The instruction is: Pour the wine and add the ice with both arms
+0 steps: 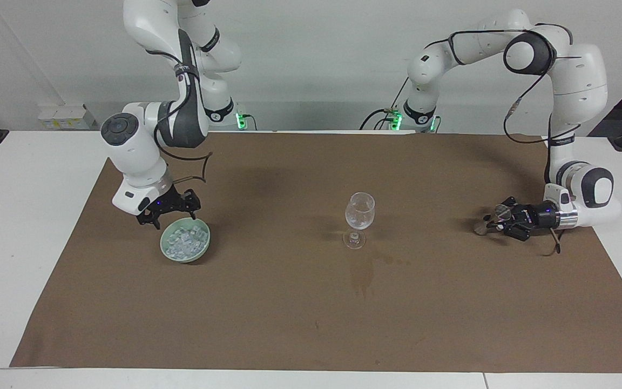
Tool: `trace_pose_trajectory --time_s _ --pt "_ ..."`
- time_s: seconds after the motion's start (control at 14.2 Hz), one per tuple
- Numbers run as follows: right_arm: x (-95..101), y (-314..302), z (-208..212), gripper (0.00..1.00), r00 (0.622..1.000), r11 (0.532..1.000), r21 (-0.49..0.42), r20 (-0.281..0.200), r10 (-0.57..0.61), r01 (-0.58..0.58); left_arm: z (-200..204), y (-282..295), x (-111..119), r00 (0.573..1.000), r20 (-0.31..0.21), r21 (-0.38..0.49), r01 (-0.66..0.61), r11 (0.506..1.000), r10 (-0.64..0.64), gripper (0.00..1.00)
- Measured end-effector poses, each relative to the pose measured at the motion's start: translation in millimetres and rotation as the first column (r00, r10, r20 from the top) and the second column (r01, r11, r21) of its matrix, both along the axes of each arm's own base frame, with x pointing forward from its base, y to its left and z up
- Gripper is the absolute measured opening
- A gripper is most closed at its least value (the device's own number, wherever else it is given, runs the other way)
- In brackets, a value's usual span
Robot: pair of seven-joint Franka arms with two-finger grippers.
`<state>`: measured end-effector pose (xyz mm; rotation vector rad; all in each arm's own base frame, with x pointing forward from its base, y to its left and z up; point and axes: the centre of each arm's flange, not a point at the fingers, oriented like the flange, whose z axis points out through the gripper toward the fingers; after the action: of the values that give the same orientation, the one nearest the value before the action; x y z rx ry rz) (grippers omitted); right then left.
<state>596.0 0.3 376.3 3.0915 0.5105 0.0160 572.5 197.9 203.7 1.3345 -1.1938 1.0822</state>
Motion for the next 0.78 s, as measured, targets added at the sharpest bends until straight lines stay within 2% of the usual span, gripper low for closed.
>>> trace_pose_trajectory --time_s 0.14,0.28,0.42,0.49,0.56,0.63,0.71,0.78 --pt "-1.3 2 -13 1.00 1.000 1.000 0.000 -0.011 0.005 -0.005 0 2 0 1.000 0.004 0.000 -0.003 1.000 0.003 0.22" --pt "-1.6 3 -24 1.00 1.000 1.000 -0.001 -0.004 0.007 -0.007 1 3 0 1.000 0.020 0.001 -0.004 1.000 0.004 0.22" --pt "-1.1 3 -34 0.88 1.000 1.000 -0.002 0.006 0.007 -0.007 1 3 0 0.999 0.039 0.001 -0.002 1.000 0.002 0.22" --pt "-0.2 3 -37 0.87 1.000 1.000 -0.002 0.011 0.007 -0.007 1 3 0 0.999 0.045 0.001 -0.001 1.000 0.001 0.22" --pt "0.9 3 -38 0.79 1.000 1.000 -0.002 0.019 0.001 -0.001 1 3 0 0.999 0.048 0.001 -0.001 1.000 0.001 0.22" --pt "1.4 5 -39 0.78 1.000 1.000 -0.002 0.022 -0.003 0.003 1 3 0 0.999 0.049 0.001 -0.001 1.000 0.001 0.22" --pt "1.7 7 -39 0.72 1.000 1.000 -0.001 0.025 -0.005 0.005 1 4 0 0.999 0.050 0.002 -0.002 1.000 0.001 0.22" --pt "2.0 8 -39 0.72 1.000 1.000 -0.001 0.028 -0.010 0.010 0 4 0 0.999 0.051 0.004 -0.003 1.000 0.003 0.22"
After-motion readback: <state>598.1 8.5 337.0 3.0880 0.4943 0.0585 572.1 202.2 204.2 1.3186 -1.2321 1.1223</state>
